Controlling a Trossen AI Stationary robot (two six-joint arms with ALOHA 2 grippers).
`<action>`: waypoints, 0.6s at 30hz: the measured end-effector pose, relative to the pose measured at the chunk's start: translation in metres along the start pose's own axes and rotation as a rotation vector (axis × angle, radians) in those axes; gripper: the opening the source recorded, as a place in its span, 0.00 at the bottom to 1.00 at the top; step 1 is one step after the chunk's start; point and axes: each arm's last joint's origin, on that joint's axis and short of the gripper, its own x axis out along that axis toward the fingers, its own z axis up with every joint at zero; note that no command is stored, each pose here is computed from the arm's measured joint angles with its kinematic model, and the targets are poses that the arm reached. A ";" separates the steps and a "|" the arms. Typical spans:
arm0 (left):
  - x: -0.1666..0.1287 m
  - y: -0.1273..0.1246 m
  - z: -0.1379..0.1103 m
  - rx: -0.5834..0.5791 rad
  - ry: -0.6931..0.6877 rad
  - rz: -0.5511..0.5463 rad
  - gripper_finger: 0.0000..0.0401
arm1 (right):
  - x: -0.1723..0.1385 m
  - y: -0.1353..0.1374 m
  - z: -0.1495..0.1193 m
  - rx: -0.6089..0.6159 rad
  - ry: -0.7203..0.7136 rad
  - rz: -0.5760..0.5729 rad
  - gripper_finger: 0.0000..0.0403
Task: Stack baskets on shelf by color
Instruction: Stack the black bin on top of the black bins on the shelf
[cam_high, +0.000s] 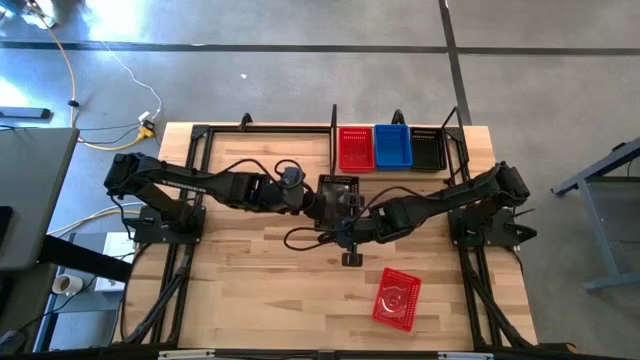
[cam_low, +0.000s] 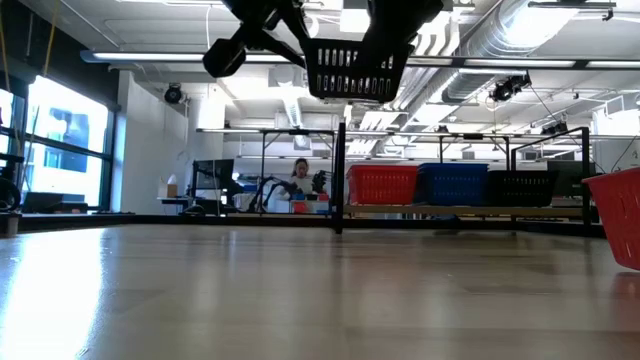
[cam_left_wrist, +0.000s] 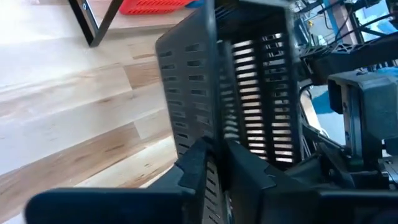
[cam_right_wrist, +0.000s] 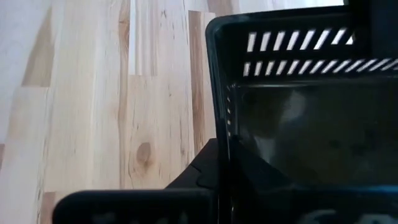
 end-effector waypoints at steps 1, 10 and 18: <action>0.000 0.000 0.000 -0.002 0.005 -0.002 0.12 | 0.000 0.000 0.000 0.006 0.003 0.001 0.01; 0.003 0.003 0.012 -0.033 0.088 -0.039 0.31 | 0.001 -0.001 -0.007 0.053 0.067 -0.004 0.00; 0.007 0.009 0.027 0.019 0.069 -0.027 0.38 | -0.016 -0.003 -0.013 0.054 0.099 -0.021 0.00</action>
